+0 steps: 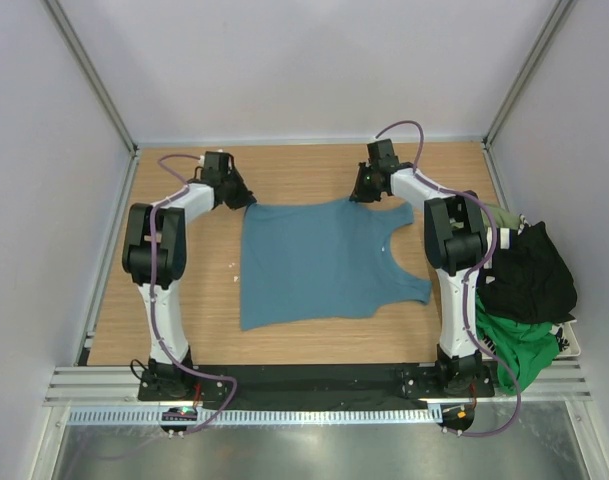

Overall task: Fold and stack the tank tops
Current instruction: Flatten the tank top out

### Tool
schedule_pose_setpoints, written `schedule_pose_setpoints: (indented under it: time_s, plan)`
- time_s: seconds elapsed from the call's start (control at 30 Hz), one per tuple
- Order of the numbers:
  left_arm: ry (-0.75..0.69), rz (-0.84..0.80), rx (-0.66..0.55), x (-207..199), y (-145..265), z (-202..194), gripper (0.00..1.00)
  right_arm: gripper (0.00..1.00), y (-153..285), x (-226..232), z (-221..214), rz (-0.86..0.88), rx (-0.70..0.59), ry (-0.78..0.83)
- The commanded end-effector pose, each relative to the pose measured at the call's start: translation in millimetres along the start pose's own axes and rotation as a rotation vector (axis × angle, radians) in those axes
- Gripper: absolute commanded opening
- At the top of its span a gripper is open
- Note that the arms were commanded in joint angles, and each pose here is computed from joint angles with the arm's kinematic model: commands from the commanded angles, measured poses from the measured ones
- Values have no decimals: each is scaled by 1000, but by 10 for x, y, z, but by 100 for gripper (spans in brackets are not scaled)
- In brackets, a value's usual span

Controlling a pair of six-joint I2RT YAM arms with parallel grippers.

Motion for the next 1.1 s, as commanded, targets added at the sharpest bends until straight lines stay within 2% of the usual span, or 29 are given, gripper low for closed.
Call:
schedule_pose_setpoints:
  time_s: [0.0,0.1,0.47,0.53,0.57,0.6,0.83,1.07]
  plan:
    - [98,-70,-10,-7,-33,198,0,12,30,-13,176,10,-66,-12]
    - [118,-84,-21,47,-41,264,0,1,25,-31,184,10,-65,-20]
    - [151,-116,-48,70,-22,370,0,2,46,-65,223,14,-87,-42]
    - [144,-145,-24,22,-20,354,19,4,36,-51,216,22,-83,-41]
    - [144,-147,-19,20,-23,338,36,5,38,-55,218,23,-83,-42]
    - [135,-152,-20,8,-15,337,39,6,37,-51,223,26,-85,-43]
    - [117,-132,6,-23,-94,181,42,6,30,-39,198,36,-77,-43]
    - [88,-70,7,28,-188,91,41,6,41,-39,201,41,-80,-45]
Point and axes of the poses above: each gripper's point midway between its finger pads, its own y axis back along the fingers, its own x axis along the line the jaws close on, z = x × y, the point moved 6 cm from there along y, back along the fingers, and after that the axes turned 5 degrees about y, right-handed, at the moved point
